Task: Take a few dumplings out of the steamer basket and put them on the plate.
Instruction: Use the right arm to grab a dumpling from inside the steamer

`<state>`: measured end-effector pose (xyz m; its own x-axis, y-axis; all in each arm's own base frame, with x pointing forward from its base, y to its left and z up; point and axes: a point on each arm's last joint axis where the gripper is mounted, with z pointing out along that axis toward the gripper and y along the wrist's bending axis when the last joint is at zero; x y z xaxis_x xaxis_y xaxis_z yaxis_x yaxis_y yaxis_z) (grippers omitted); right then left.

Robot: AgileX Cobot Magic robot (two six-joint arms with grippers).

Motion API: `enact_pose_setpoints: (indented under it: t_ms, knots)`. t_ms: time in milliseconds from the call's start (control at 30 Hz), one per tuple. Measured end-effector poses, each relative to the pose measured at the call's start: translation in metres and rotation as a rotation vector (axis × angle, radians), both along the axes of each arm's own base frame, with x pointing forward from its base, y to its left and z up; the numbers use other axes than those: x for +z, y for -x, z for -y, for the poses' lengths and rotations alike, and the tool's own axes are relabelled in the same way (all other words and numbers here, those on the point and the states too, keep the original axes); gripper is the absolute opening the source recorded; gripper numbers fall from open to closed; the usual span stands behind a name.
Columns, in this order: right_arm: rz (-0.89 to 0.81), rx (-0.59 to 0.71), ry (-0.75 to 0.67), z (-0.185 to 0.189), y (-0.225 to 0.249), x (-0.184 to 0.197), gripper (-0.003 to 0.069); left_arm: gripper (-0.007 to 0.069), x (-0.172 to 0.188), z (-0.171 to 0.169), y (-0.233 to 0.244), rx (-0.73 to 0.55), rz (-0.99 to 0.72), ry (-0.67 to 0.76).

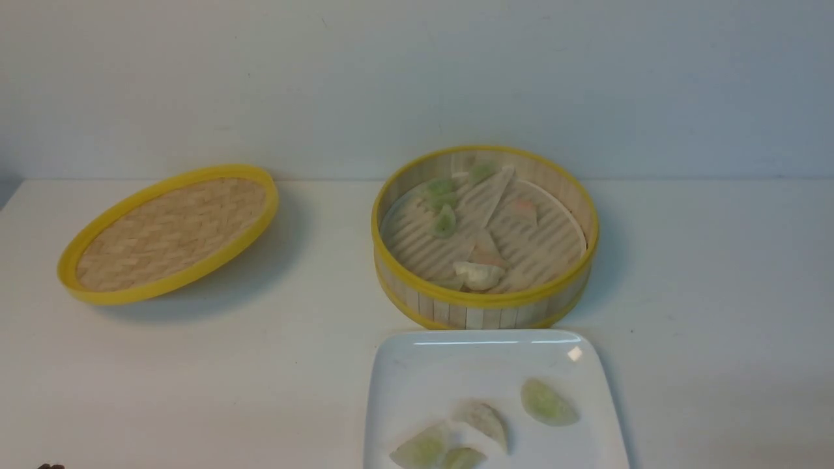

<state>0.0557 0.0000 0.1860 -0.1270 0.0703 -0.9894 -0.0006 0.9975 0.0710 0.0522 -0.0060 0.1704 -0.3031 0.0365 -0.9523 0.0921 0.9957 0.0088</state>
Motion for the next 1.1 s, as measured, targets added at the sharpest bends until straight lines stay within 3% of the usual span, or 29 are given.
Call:
enact_pose_setpoints:
  t_ms: [100,200,333,800,1000,1100]
  knots:
    - [0.059,0.004,-0.104,-0.001,-0.001,0.006,-0.0015,-0.0006,0.0,0.0,0.0,0.0,0.0,0.0]
    - [0.156,0.005,-0.363,-0.002,-0.001,0.015,-0.0015,-0.0006,0.0,0.0,0.0,0.0,0.0,-0.001]
    - [0.217,0.003,-0.552,-0.001,0.0,0.021,-0.0015,-0.0006,0.0,0.0,0.0,-0.001,0.0,-0.003]
    - [0.239,0.007,-0.589,-0.001,0.001,0.027,-0.0015,-0.0006,0.0,0.0,0.0,-0.001,0.0,-0.004]
    - [0.225,0.045,-0.444,-0.004,0.01,0.094,-0.0015,-0.0006,0.0,0.0,0.0,-0.001,0.0,-0.005]
    - [0.072,0.049,-0.319,-0.007,0.002,0.131,-0.0015,-0.0006,0.001,0.0,0.0,0.0,0.012,-0.005]
